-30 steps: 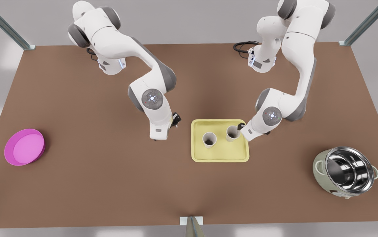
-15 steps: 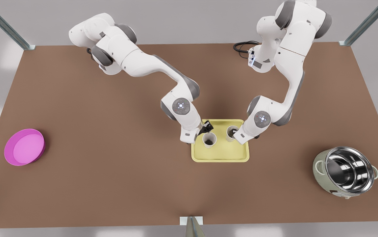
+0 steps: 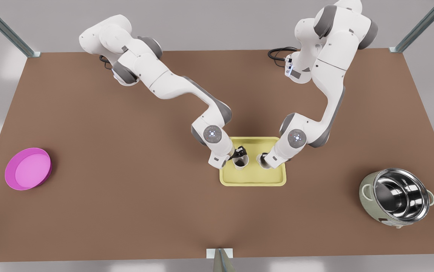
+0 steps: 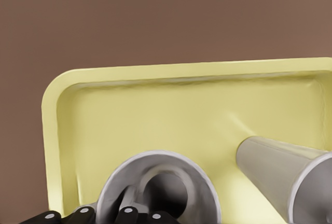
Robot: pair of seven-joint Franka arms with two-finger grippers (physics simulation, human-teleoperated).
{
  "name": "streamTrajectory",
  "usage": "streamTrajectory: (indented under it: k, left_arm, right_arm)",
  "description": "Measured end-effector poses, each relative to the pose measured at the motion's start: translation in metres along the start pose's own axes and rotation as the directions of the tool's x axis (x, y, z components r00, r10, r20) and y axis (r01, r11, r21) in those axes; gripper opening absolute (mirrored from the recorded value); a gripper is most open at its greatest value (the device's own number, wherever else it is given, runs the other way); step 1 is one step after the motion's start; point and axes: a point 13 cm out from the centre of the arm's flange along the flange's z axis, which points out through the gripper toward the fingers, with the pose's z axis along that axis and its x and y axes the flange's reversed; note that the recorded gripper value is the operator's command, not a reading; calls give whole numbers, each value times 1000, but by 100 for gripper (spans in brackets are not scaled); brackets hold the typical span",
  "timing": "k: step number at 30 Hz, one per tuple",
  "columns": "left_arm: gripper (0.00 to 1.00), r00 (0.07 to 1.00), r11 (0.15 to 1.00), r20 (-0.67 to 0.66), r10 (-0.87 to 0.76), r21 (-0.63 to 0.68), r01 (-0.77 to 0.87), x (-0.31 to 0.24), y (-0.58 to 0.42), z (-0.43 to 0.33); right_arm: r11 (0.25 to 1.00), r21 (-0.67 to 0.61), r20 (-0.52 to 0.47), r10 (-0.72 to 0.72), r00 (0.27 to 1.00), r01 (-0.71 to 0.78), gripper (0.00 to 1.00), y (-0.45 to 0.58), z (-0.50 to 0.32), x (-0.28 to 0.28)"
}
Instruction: Use the left arm to pick up the white IKEA cup from the tray and place it on the middle-left position; use the right arm to pick up the white IKEA cup from the tray and place it on the middle-right position
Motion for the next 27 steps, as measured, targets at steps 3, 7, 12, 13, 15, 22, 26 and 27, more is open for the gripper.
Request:
streamTrajectory:
  k: [3, 7, 12, 13, 15, 22, 26, 27]
  left_arm:
    - [12, 1000, 1000, 8, -11, -1, 11, -3, 0, -4]
    - [9, 998, 999, 39, -40, -6, 41, -27, 2, -36]
    - [9, 964, 968, 100, -245, -25, 249, -93, 137, -118]
    - [9, 956, 959, 101, -276, -35, 281, -96, 169, -120]
    - [9, 941, 944, 98, -323, -44, 328, -100, 220, -103]
    - [9, 940, 951, 188, -284, -67, 301, -109, 285, -28]
    - [18, 932, 963, 273, -239, -57, 264, -126, 283, -34]
    - [82, 929, 965, 288, -232, -52, 257, -129, 282, -36]
  right_arm:
    - [999, -14, -25, 48, 999, -48, 100, 1, 14, 8]
    - [996, -15, -39, 85, 996, -85, 71, 1, 26, 14]
    - [993, -37, -48, 114, 992, -116, 26, 6, 26, 15]
    - [992, -36, -48, 119, 992, -120, 25, 6, 24, 15]
    - [991, -37, -48, 127, 991, -129, 14, 8, 19, 13]
    - [977, -55, 28, 207, 978, -206, 0, -50, -139, -58]
    - [925, 22, 20, 378, 926, -378, 0, -292, -253, -103]
    - [916, 49, 13, 399, 917, -399, 0, -348, -267, -100]
